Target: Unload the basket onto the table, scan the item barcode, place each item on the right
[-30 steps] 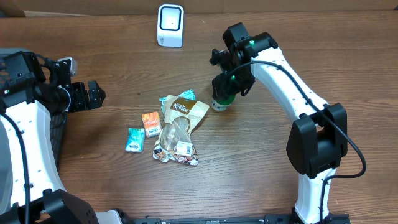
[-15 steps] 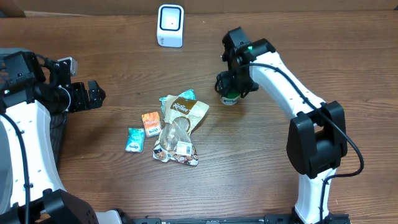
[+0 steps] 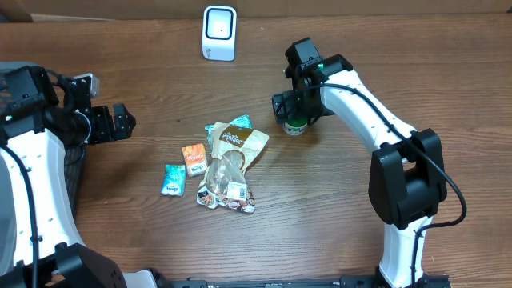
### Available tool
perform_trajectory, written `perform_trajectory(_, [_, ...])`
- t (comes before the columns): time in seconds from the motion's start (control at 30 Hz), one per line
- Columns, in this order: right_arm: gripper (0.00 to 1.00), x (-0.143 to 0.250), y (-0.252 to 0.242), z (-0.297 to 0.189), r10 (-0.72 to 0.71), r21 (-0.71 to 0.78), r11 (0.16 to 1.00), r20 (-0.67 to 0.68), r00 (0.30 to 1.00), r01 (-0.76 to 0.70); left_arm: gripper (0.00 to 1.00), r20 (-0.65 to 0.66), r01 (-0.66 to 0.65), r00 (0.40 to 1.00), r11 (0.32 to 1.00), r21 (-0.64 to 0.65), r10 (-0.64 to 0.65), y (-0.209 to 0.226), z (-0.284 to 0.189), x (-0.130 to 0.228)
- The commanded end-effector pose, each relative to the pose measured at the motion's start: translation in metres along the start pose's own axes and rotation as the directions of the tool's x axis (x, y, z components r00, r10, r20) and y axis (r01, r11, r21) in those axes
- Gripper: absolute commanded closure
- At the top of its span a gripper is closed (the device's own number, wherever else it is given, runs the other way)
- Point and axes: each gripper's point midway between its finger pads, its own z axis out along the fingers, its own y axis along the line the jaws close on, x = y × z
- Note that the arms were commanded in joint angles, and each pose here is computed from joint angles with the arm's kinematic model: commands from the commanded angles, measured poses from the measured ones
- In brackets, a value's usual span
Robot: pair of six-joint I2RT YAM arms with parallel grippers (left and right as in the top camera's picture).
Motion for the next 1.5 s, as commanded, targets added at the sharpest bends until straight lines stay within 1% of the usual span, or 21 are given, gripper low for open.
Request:
perform_trajectory(0.0, [0.03,-0.009,0.001,-0.006,-0.026,0.002,1.000,0.045,0.999,0.026,0.00,0.021,-0.035,0.999,0.999,0.013,0.035,-0.005,-0.004,-0.007])
perform_trajectory(0.07, [0.08,-0.012,0.001,-0.006,-0.027,0.000,1.000,0.059,0.998,0.027,0.00,0.021,-0.035,0.999,0.999,0.013,0.035,-0.005,-0.004,-0.007])
perform_trajectory(0.17, [0.11,-0.012,0.001,-0.006,-0.026,0.001,1.000,0.060,0.998,0.026,0.00,0.021,-0.035,0.999,0.999,0.013,0.035,-0.005,-0.004,-0.007])
perform_trajectory(0.23, [0.15,-0.011,0.000,-0.006,-0.026,0.008,1.000,0.057,0.998,0.026,0.01,0.021,-0.035,0.999,0.999,0.013,0.035,-0.005,-0.004,-0.007])
perform_trajectory(0.33, [0.19,-0.010,0.000,-0.005,-0.026,0.008,1.000,0.053,0.998,0.025,0.00,0.021,-0.035,0.999,0.999,0.013,0.035,-0.005,-0.004,-0.007])
perform_trajectory(0.77, [0.20,-0.010,-0.006,-0.005,-0.026,0.042,0.999,0.054,0.998,0.024,0.00,0.021,-0.035,0.999,0.999,0.013,0.035,-0.005,-0.004,-0.007])
perform_trajectory(1.03, [0.20,-0.001,-0.007,0.009,-0.026,0.038,0.999,0.038,0.999,0.024,0.00,0.021,-0.035,0.999,0.999,0.013,0.035,-0.005,-0.004,-0.007])
perform_trajectory(1.23, [0.31,-0.005,-0.005,0.007,-0.026,0.029,0.999,0.052,0.998,0.025,0.00,0.021,-0.035,0.999,0.999,0.013,0.035,-0.005,-0.004,-0.007])
perform_trajectory(1.27, [0.32,-0.004,-0.003,0.006,-0.026,0.021,0.999,0.047,0.999,0.025,0.00,0.021,-0.035,0.999,0.999,0.013,0.035,-0.005,-0.004,-0.007])
perform_trajectory(1.33, [0.39,-0.005,0.001,0.001,-0.026,0.001,1.000,0.041,0.999,0.026,0.01,0.021,-0.035,0.999,0.999,0.013,0.035,-0.005,-0.004,-0.007])
perform_trajectory(1.47, [0.46,-0.011,0.011,-0.016,-0.027,-0.054,0.998,0.051,0.998,0.030,0.00,0.021,-0.035,0.999,0.999,0.013,0.035,-0.005,-0.004,-0.007])
